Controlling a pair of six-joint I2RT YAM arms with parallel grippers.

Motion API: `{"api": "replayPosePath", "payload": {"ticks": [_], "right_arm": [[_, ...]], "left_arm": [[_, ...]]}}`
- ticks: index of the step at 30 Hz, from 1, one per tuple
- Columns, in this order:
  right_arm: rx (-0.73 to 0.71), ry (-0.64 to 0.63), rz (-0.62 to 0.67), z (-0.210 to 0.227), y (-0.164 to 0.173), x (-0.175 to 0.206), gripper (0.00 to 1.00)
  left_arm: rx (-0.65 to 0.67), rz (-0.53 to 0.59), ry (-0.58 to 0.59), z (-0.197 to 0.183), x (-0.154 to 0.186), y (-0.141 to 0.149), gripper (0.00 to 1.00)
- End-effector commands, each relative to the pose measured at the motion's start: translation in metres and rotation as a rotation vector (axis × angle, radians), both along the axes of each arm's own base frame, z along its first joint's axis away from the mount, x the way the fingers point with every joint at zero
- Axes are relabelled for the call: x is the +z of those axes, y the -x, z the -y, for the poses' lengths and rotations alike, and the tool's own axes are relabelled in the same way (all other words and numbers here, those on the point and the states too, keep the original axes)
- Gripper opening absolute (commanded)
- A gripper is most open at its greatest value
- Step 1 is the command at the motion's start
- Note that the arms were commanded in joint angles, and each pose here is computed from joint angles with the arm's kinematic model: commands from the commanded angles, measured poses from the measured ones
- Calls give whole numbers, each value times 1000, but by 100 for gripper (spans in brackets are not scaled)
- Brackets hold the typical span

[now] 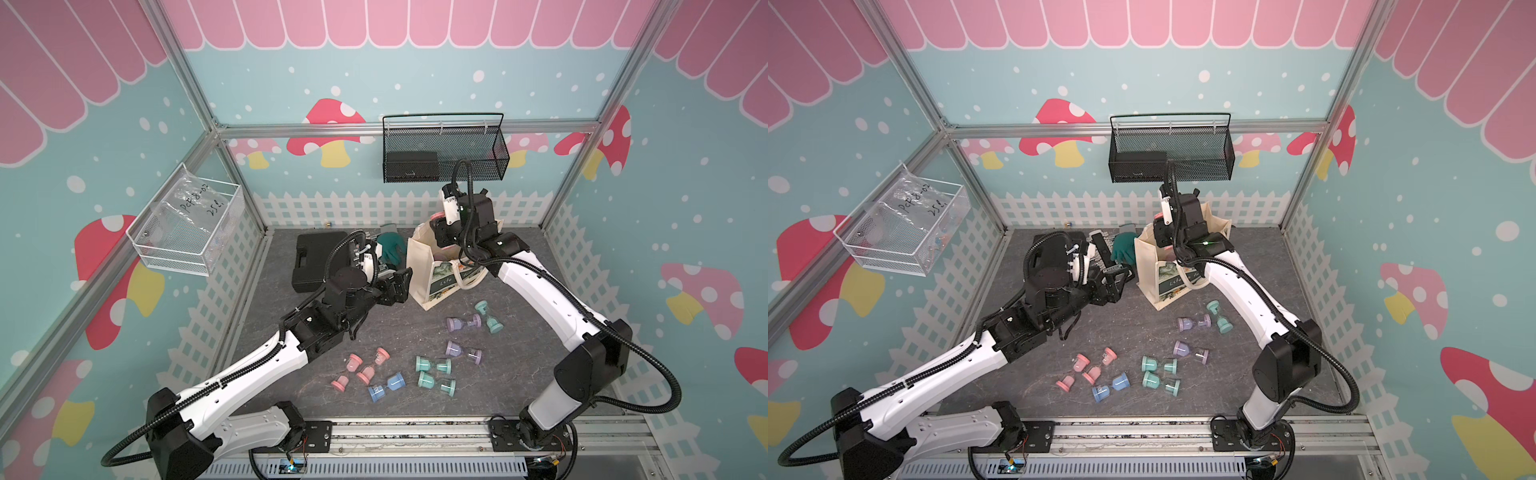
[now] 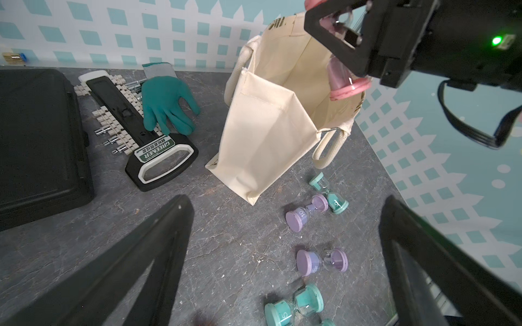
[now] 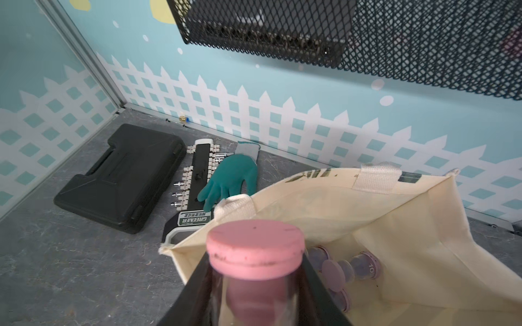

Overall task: Put the hourglass into the canvas bag
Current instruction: Place the hourglass in the canvas bag.

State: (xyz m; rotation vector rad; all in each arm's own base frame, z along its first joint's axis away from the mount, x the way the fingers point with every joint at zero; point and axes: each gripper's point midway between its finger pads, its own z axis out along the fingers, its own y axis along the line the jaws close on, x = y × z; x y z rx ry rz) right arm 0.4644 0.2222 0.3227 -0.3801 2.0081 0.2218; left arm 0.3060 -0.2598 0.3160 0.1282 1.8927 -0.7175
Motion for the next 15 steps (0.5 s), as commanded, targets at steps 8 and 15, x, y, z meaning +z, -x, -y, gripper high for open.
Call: {"api": "replayPosePath", "payload": {"ticks": [8,15], "right_arm": [[-53,105,-63,9,-48,-43,19],[-59,149,-130,8,-67,-88,19]], "left_arm": [[-17,13,11,14,4,-11,99],[-7,-6,5,14,-4,-16,99]]}}
